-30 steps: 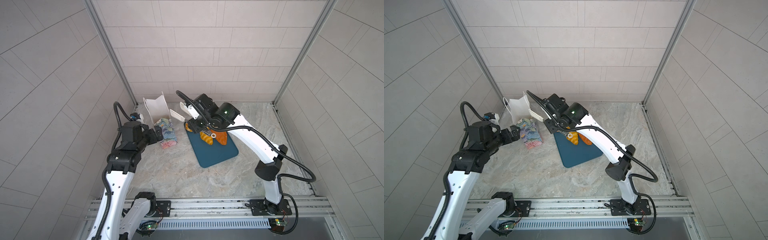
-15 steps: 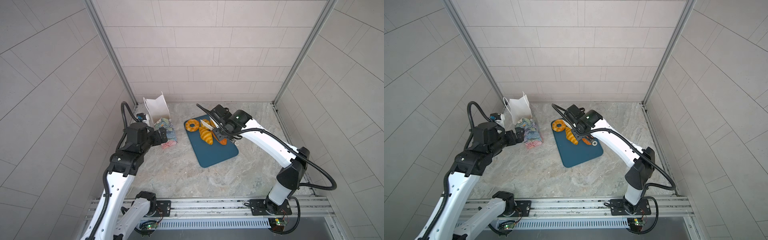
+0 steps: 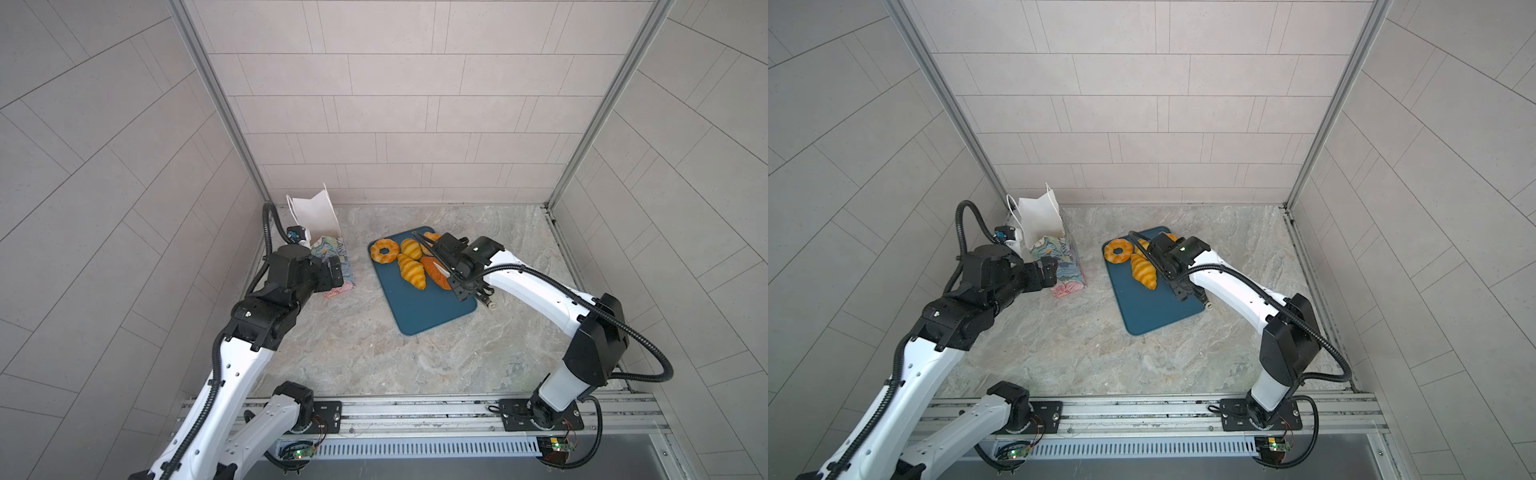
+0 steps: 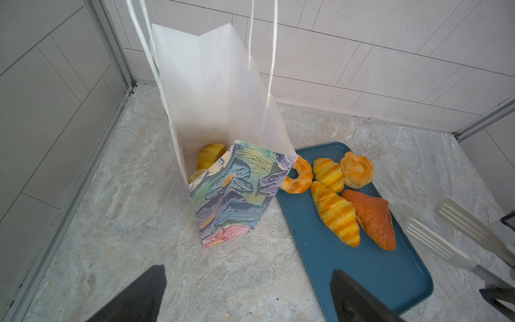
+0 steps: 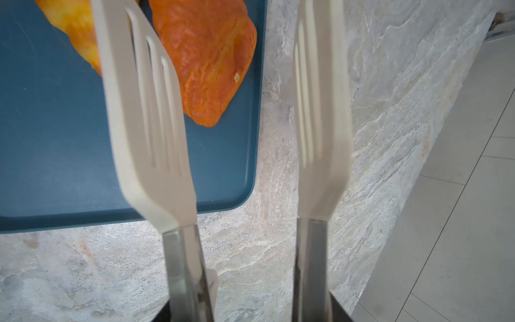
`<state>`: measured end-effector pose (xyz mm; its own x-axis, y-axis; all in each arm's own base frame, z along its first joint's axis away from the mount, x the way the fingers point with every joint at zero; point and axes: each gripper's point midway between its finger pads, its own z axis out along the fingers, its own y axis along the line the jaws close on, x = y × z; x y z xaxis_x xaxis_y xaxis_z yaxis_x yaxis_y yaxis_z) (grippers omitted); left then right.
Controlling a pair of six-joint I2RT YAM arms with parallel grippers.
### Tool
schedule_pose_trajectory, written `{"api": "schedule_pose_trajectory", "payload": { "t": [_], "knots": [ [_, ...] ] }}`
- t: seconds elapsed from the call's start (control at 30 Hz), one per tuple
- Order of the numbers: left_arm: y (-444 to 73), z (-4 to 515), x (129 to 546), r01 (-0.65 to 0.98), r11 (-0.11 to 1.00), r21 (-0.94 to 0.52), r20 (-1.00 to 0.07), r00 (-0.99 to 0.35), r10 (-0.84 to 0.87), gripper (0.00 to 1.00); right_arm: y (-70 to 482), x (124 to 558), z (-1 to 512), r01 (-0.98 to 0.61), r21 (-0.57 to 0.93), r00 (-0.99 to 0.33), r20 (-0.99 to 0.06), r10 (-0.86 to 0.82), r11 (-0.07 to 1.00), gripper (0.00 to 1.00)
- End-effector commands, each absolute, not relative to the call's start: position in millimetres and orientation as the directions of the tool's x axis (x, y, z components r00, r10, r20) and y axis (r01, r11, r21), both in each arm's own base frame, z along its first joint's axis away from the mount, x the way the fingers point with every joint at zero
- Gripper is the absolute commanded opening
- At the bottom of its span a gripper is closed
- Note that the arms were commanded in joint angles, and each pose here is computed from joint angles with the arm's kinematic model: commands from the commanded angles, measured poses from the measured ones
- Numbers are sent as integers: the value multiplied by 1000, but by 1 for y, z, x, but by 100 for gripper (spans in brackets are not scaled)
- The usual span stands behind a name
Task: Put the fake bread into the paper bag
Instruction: 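Withdraw the empty right tongs from the bag back over the tray, then lower the open right tongs around the orange loaf and close them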
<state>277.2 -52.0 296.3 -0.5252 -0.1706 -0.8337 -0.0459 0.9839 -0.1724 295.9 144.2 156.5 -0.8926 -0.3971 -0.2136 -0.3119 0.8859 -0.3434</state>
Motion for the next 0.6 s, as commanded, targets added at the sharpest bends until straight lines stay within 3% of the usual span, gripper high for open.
{"api": "schedule_pose_trajectory", "payload": {
  "t": [0.0,0.57],
  "knots": [
    [-48,295,278,-69,985,-160,-842,-511,-173,100,140,292,142,-258,-347,-918,-202,-340,902,57],
    [-45,286,278,-73,989,-128,-839,-524,-147,100,157,283,102,-234,-349,-941,-151,-301,907,61]
  ]
}}
